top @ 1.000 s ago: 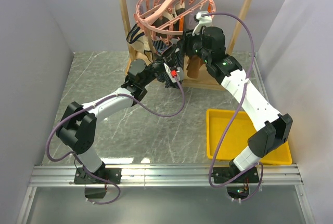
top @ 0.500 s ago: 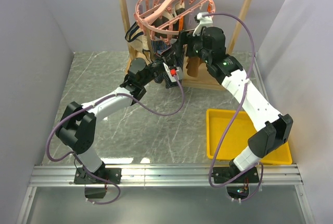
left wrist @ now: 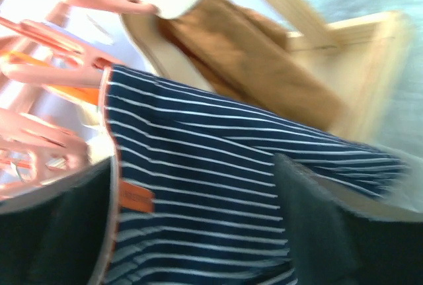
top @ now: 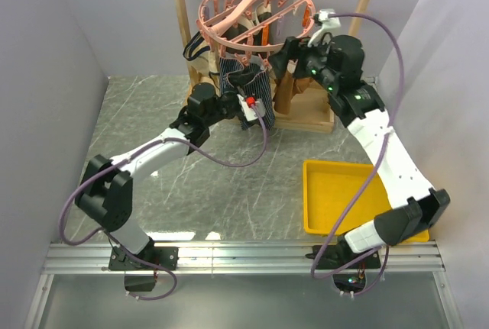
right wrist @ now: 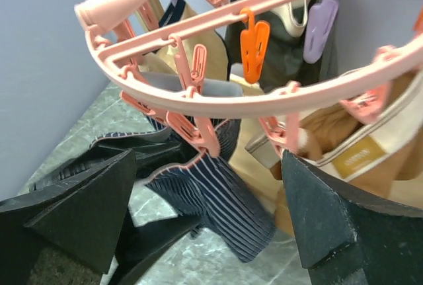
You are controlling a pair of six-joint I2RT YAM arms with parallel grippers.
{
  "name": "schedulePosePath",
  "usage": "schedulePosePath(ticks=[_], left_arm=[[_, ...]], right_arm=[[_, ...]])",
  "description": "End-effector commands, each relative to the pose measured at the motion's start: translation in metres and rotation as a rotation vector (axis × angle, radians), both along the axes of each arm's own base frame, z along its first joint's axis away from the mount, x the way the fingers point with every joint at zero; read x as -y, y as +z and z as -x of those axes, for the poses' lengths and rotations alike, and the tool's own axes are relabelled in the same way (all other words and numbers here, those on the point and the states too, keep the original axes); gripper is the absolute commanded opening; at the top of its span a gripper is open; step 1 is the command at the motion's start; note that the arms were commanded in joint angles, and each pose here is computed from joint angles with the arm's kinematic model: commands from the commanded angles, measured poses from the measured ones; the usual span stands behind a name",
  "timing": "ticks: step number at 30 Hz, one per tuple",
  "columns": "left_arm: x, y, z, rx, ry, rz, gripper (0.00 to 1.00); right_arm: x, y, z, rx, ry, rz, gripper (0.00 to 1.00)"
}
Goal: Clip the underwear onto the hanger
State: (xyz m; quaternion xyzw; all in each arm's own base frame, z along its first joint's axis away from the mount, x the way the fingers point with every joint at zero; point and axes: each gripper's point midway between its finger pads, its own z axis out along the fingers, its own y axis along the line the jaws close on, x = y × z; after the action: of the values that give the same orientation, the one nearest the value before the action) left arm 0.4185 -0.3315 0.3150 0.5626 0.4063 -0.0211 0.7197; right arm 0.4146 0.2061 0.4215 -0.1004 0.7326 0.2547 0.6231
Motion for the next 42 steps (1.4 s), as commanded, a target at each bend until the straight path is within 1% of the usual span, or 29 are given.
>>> schedulePosePath(ticks=[1,2,3,5,6,7,8,9,11,12,14,15,19,22,23,25,26,27,29,30,32,33,34,35,36,40,41,42], left_arm=[[-0.005,0.039,0.043,-0.132,-0.102,0.066,0.99],[-0.007,0.038,0.050,-0.163,-0.113,0.063,0.99],[-0.009,0.028,0.059,-0.248,-0.123,0.059,0.99],[-0.013,0.037,0.076,-0.312,-0.144,0.097,0.99],[-0.017,0.030,0.082,-0.374,-0.141,0.090,0.99],[-0.020,0.038,0.090,-0.427,-0.135,0.135,0.99],[-0.023,0.038,0.094,-0.466,-0.127,0.149,0.99],[-0.028,0.037,0.100,-0.544,-0.106,0.176,0.99],[-0.037,0.041,0.100,-0.617,-0.044,0.226,0.99],[-0.041,0.042,0.101,-0.690,-0.019,0.267,0.99],[-0.050,0.039,0.108,-0.778,0.003,0.275,0.99],[-0.058,0.043,0.111,-0.793,0.018,0.301,0.99],[-0.073,0.034,0.113,-0.806,0.085,0.339,0.99],[-0.083,0.033,0.115,-0.857,0.110,0.385,0.99],[-0.086,0.033,0.115,-0.876,0.115,0.397,0.99],[-0.098,0.035,0.114,-0.933,0.148,0.464,0.99],[-0.103,0.037,0.112,-0.950,0.162,0.485,0.99],[-0.112,0.033,0.106,-1.001,0.208,0.511,0.99],[-0.122,0.027,0.100,-1.064,0.271,0.521,0.99],[-0.133,0.018,0.093,-1.126,0.336,0.523,0.99],[-0.144,0.008,0.086,-1.189,0.388,0.531,0.99],[-0.157,0.000,0.076,-1.217,0.437,0.547,0.99],[-0.166,-0.009,0.076,-1.250,0.473,0.548,0.99],[-0.171,-0.014,0.074,-1.276,0.472,0.552,0.99],[-0.187,-0.026,0.068,-1.296,0.522,0.564,0.99],[-0.219,-0.060,0.057,-1.341,0.646,0.577,0.99],[-0.224,-0.064,0.056,-1.327,0.659,0.575,0.99],[-0.234,-0.073,0.056,-1.305,0.705,0.566,0.99]], right_arm=[[0.015,0.025,0.030,0.087,0.065,0.010,0.97],[0.020,0.024,0.032,0.090,0.066,0.018,0.97],[0.028,0.028,0.037,0.107,0.057,0.027,0.98],[0.031,0.020,0.044,0.103,0.078,0.041,0.98],[0.038,0.026,0.050,0.127,0.072,0.049,0.98],[0.037,0.020,0.054,0.121,0.088,0.057,0.98],[0.041,0.018,0.058,0.126,0.086,0.065,0.98],[0.046,0.024,0.066,0.151,0.079,0.071,0.98],[0.050,0.016,0.073,0.135,0.081,0.083,0.99],[0.053,0.018,0.079,0.134,0.077,0.080,0.99],[0.059,0.013,0.084,0.110,0.072,0.090,0.99],[0.062,0.016,0.090,0.125,0.064,0.095,0.99],[0.070,-0.005,0.098,0.095,0.042,0.120,0.99],[0.076,-0.017,0.105,0.078,0.028,0.139,0.99],[0.077,-0.021,0.107,0.066,0.025,0.146,0.99],[0.081,-0.027,0.112,0.059,0.018,0.161,0.99],[0.084,-0.033,0.113,0.057,0.019,0.191,0.99],[0.086,-0.037,0.114,0.050,0.015,0.201,0.99],[0.089,-0.054,0.116,0.005,0.012,0.222,0.99],[0.090,-0.060,0.116,-0.010,0.010,0.229,0.99],[0.092,-0.080,0.117,-0.064,0.012,0.249,1.00],[0.094,-0.087,0.116,-0.078,0.009,0.260,1.00],[0.096,-0.098,0.115,-0.104,0.008,0.272,1.00],[0.099,-0.111,0.113,-0.141,0.005,0.300,1.00],[0.100,-0.123,0.112,-0.173,0.005,0.313,1.00],[0.106,-0.167,0.111,-0.302,0.006,0.347,1.00],[0.107,-0.169,0.110,-0.296,0.001,0.342,1.00],[0.108,-0.172,0.111,-0.296,-0.009,0.339,1.00]])
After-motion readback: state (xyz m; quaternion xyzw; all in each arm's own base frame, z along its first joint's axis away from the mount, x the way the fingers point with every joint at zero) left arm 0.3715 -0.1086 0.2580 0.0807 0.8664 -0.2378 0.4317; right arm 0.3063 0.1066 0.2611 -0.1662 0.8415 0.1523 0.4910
